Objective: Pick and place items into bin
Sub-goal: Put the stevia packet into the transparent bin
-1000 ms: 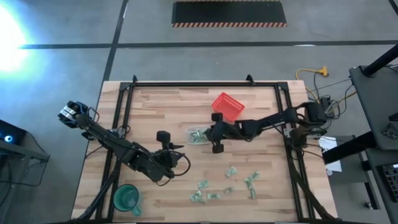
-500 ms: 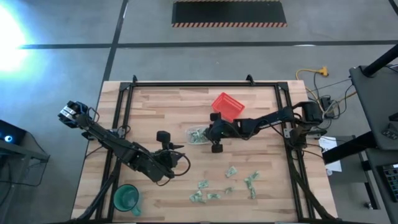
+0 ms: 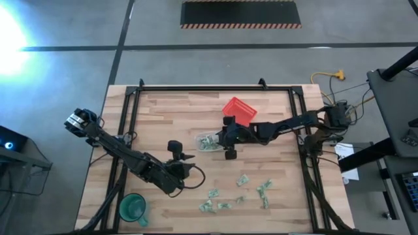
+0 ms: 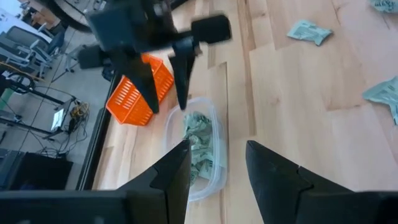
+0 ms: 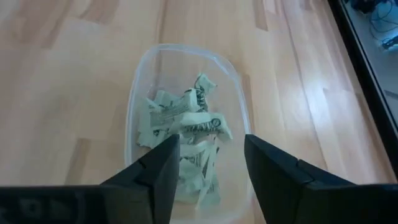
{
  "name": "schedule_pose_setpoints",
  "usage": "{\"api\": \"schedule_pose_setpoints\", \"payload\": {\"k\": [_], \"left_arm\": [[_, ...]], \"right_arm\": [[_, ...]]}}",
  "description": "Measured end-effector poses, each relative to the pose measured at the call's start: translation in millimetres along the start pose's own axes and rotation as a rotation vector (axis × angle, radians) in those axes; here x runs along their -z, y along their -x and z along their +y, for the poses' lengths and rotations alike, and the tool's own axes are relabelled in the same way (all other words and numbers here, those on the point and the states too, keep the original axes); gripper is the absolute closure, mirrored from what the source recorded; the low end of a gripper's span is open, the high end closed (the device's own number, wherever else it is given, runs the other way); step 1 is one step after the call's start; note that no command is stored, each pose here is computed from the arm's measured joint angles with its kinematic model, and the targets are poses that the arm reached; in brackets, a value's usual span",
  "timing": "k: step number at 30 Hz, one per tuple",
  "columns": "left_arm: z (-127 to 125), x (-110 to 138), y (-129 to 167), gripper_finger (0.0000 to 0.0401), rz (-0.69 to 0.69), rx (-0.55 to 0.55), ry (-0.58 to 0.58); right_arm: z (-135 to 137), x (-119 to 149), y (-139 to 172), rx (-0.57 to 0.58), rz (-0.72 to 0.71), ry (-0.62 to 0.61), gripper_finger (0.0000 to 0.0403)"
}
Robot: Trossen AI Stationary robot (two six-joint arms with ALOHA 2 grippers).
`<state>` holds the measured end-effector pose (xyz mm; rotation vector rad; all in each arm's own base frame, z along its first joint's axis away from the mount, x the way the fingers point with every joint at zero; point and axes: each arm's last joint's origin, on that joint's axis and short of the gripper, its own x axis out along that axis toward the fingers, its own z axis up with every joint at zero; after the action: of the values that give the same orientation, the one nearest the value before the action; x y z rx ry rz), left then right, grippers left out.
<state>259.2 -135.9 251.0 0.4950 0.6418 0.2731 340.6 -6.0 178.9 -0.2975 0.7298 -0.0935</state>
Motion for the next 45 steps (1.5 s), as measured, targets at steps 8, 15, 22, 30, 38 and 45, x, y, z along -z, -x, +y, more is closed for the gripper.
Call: {"api": "schedule_pose_setpoints", "payload": {"k": [8,15,22,30,38,45], "left_arm": [[-9.6,0.1,-5.2,0.0264,0.006,0.131,0.014],[-36.4,-0.7,-17.9,0.0264,0.016,0.400,0.113],[-81.9,11.7,-31.0,0.0264,0.063,0.557,0.043],[-116.9,12.5,-26.7,0.0264,-0.018,0.635,0.026],[-126.6,12.2,-30.3,0.0264,-0.028,0.644,0.128],[-133.4,15.1,-36.5,0.0264,-0.007,0.645,0.212]], "right_arm": [[14.7,-12.5,48.0,-0.065,0.005,0.012,0.0241],[43.2,-13.2,89.1,-0.160,-0.031,0.028,0.0254],[65.1,-6.0,113.5,-0.234,-0.085,0.048,0.0267],[73.2,-6.7,120.3,-0.261,-0.111,0.031,0.0278],[74.3,-6.3,118.8,-0.262,-0.107,0.039,0.0287],[74.4,-6.0,118.7,-0.262,-0.107,0.039,0.0293]]}}
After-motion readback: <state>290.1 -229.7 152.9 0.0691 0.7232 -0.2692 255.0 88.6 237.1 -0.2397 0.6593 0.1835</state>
